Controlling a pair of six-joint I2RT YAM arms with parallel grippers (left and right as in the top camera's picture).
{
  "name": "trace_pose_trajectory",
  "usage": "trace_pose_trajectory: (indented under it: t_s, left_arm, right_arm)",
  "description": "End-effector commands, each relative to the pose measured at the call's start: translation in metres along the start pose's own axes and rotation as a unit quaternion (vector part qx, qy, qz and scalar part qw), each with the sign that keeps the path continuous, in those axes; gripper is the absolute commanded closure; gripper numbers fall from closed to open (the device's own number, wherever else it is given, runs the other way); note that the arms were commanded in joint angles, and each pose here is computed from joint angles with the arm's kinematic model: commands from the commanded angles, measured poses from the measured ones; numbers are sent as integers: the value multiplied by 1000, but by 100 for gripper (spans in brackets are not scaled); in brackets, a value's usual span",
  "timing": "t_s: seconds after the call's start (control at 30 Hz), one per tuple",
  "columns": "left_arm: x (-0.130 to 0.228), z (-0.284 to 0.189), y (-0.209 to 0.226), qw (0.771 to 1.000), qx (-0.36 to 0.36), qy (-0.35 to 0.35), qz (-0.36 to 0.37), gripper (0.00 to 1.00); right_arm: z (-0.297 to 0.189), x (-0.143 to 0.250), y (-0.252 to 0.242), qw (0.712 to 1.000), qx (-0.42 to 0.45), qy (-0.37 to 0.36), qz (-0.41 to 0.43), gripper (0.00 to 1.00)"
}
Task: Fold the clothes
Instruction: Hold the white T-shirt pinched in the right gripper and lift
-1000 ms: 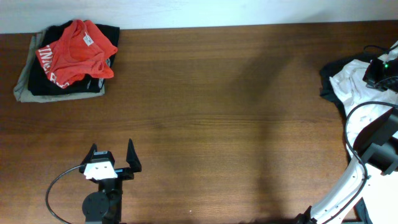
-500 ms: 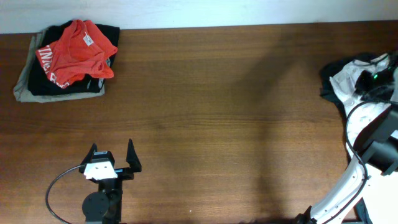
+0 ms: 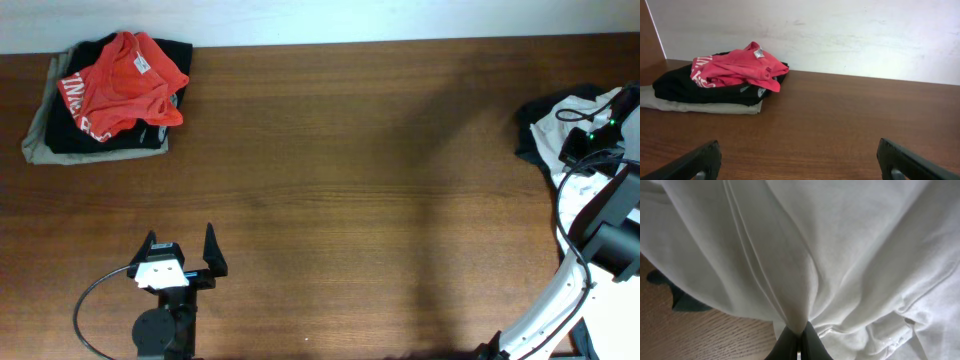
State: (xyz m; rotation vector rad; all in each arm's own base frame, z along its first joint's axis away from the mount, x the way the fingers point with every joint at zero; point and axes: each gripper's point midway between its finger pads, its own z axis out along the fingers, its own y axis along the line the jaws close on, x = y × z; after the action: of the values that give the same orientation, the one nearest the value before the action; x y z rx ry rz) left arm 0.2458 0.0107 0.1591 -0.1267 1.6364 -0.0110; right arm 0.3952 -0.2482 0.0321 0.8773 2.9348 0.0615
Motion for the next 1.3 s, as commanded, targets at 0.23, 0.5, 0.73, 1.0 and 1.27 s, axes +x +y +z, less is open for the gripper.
trace_pose_trajectory:
  t_s: [0.23, 0.5, 0.73, 1.0, 1.27]
  left_arm:
    - [1, 0, 3, 1000, -6, 1, 8, 1]
    - [1, 0, 3, 1000, -6, 0, 8, 1]
    - [1, 0, 3, 1000, -7, 0, 8, 1]
    - [1, 0, 3, 1000, -7, 1, 8, 1]
    - [1, 0, 3, 1000, -6, 1, 8, 1]
  right_arm:
    - [-55, -19, 8, 999, -13, -40, 1, 91]
    - [-56, -18, 19, 998, -44, -37, 0, 96]
    - [-58, -19, 18, 998, -43, -41, 0, 91]
    - [-58, -24, 9, 999, -16, -51, 0, 85]
    - [-58, -26, 9, 998, -16, -54, 0, 96]
